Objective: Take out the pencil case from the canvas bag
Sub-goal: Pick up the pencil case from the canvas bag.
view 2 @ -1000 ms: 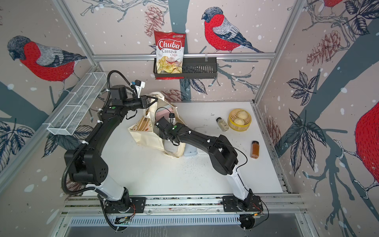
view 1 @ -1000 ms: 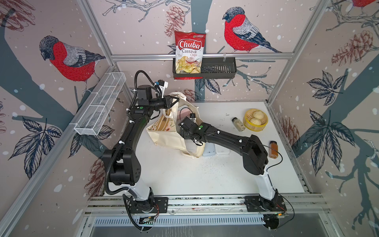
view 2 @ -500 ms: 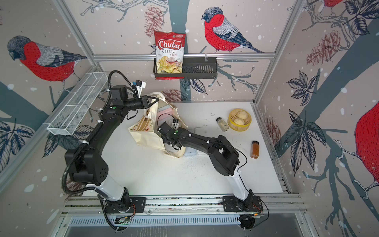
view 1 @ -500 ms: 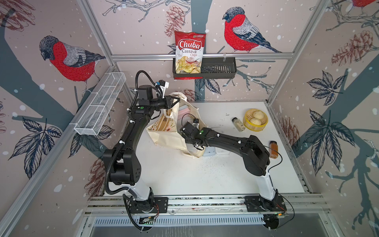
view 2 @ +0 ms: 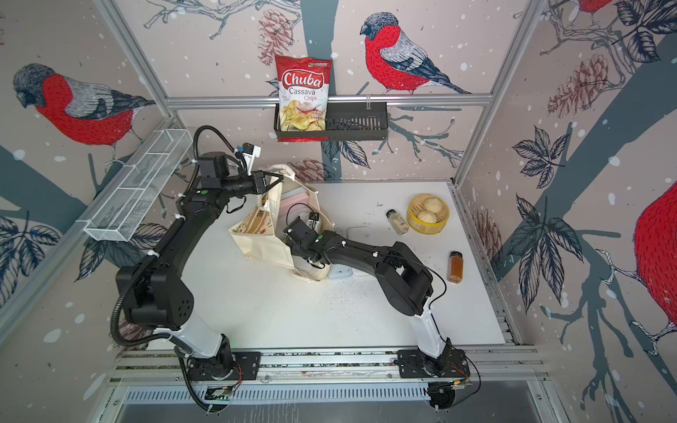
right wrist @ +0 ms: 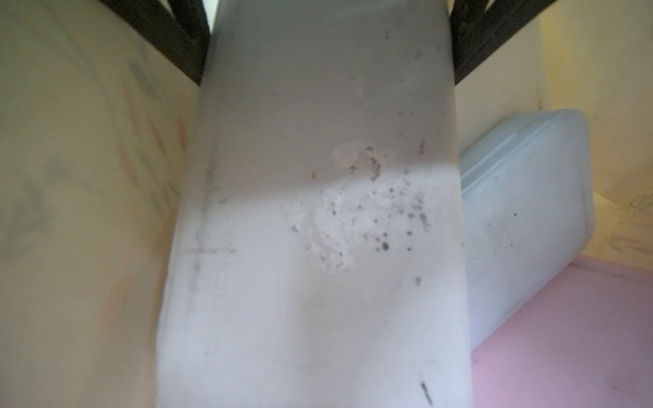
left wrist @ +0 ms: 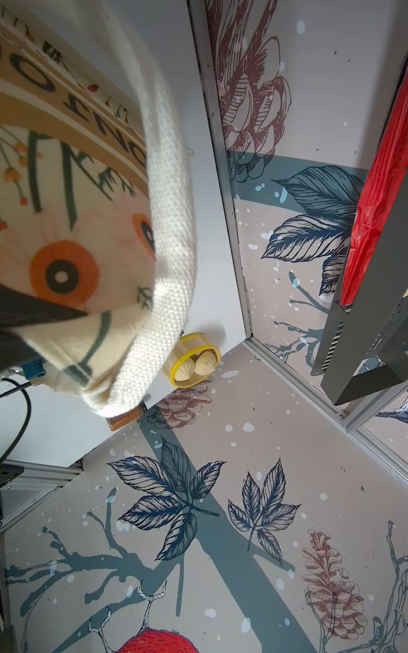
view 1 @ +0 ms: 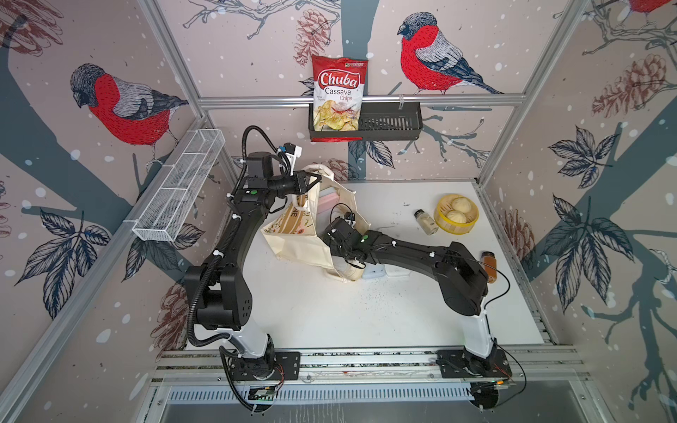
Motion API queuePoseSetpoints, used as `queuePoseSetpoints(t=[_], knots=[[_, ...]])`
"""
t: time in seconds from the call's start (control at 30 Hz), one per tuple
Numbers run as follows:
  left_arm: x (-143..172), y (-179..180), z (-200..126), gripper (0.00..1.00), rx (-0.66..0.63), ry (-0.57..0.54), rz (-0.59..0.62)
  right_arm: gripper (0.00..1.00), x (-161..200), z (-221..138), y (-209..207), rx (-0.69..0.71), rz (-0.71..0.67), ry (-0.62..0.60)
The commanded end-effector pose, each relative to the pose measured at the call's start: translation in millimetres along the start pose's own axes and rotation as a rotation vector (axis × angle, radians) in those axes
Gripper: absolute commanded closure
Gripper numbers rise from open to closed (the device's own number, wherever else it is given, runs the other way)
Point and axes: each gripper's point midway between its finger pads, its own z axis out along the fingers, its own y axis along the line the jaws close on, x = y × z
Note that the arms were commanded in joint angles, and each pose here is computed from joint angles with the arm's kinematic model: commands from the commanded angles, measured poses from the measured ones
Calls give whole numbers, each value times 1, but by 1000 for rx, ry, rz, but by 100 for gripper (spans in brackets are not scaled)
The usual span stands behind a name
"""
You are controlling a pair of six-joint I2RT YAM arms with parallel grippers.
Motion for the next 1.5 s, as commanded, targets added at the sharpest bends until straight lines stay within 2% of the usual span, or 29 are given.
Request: queuePoseSetpoints(t=[0.0,0.37,0.53,1.03,1.47], knots=[[-14,-10,-1,100,27,-43,75,1,-1,4,2,-16,11,-1],[-13,-9,-1,100,27,-41,76,0,0,13,0,-47,29,29],[-14,-9,-1,100,25,-41,77,6,-2,6,3,-64,24,14],[-17,-13,-3,100,25,-50,88,19,-12,-36,22,-61,-72,-91],[-21,-14,-7,100,2,-69,98,29,-27,-98,42,-147,-205,-206]])
